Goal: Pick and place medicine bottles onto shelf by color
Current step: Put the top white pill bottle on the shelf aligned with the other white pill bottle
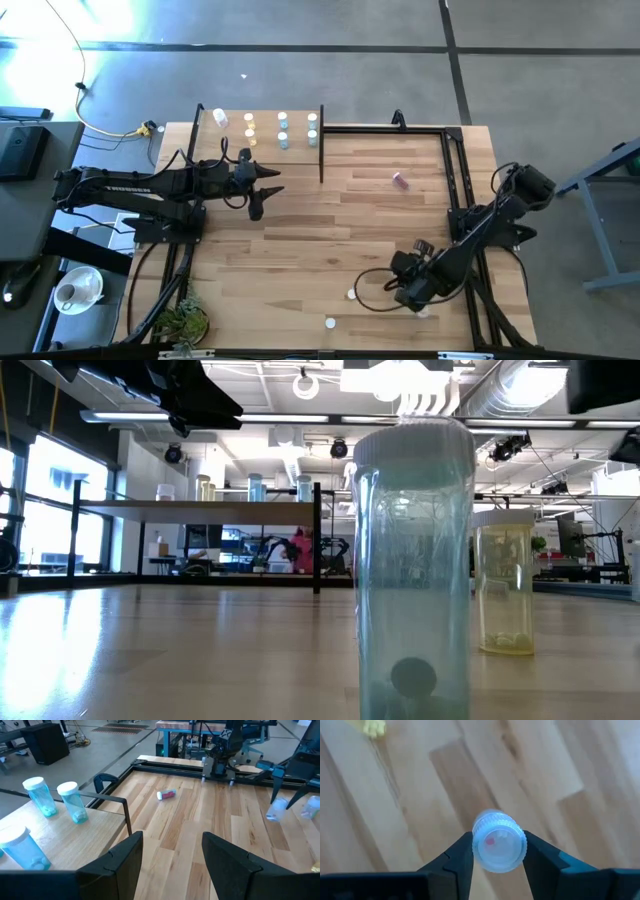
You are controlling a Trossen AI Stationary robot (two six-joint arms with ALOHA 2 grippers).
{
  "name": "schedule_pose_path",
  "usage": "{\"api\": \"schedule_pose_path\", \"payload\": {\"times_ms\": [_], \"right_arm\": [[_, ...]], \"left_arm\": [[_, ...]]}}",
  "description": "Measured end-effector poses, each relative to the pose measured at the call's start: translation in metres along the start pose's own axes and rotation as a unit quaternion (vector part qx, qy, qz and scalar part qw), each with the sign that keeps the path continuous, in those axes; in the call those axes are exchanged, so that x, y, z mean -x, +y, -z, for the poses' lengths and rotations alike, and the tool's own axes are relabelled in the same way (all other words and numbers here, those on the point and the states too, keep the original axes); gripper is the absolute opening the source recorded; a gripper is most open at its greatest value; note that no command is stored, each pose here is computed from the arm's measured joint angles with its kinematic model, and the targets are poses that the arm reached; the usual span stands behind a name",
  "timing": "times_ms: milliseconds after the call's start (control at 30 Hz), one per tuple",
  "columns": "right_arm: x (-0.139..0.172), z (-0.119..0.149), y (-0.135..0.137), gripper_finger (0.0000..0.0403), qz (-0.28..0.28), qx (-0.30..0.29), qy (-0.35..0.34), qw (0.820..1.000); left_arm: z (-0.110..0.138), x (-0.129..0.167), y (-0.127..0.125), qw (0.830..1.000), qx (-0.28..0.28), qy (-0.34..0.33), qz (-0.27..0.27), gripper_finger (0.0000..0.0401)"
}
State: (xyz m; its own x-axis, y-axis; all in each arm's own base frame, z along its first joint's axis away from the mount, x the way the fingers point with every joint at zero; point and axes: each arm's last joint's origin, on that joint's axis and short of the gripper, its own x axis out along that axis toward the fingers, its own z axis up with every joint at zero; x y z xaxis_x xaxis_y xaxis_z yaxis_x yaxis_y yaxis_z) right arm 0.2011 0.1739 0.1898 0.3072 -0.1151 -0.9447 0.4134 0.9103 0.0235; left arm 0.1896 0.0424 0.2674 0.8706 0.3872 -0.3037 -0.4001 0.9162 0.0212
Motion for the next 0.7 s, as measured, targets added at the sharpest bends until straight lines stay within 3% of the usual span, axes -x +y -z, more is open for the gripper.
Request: {"api": "schedule_pose_path", "payload": {"times_ms": [333, 533, 700], "right_arm": [[0.007, -0.041, -0.026, 0.0133, -0.001, -0.003, -0.04, 0.999], [0.014, -0.074, -0.043, 0.0133, -0.035, 0.008, -0.094, 0.995], [0.019, -0.102, -0.056, 0.0133, -0.077, 0.019, -0.145, 0.986]], "left_arm": [[0.0, -0.001, 0.0, 0.999, -0.032, 0.001, 0.0, 0.0204], [0.004, -0.008, -0.002, 1.0, -0.027, 0.014, 0.001, 0.0218], [0.008, -0.019, -0.008, 0.998, -0.032, 0.028, 0.037, 0.0215]]}}
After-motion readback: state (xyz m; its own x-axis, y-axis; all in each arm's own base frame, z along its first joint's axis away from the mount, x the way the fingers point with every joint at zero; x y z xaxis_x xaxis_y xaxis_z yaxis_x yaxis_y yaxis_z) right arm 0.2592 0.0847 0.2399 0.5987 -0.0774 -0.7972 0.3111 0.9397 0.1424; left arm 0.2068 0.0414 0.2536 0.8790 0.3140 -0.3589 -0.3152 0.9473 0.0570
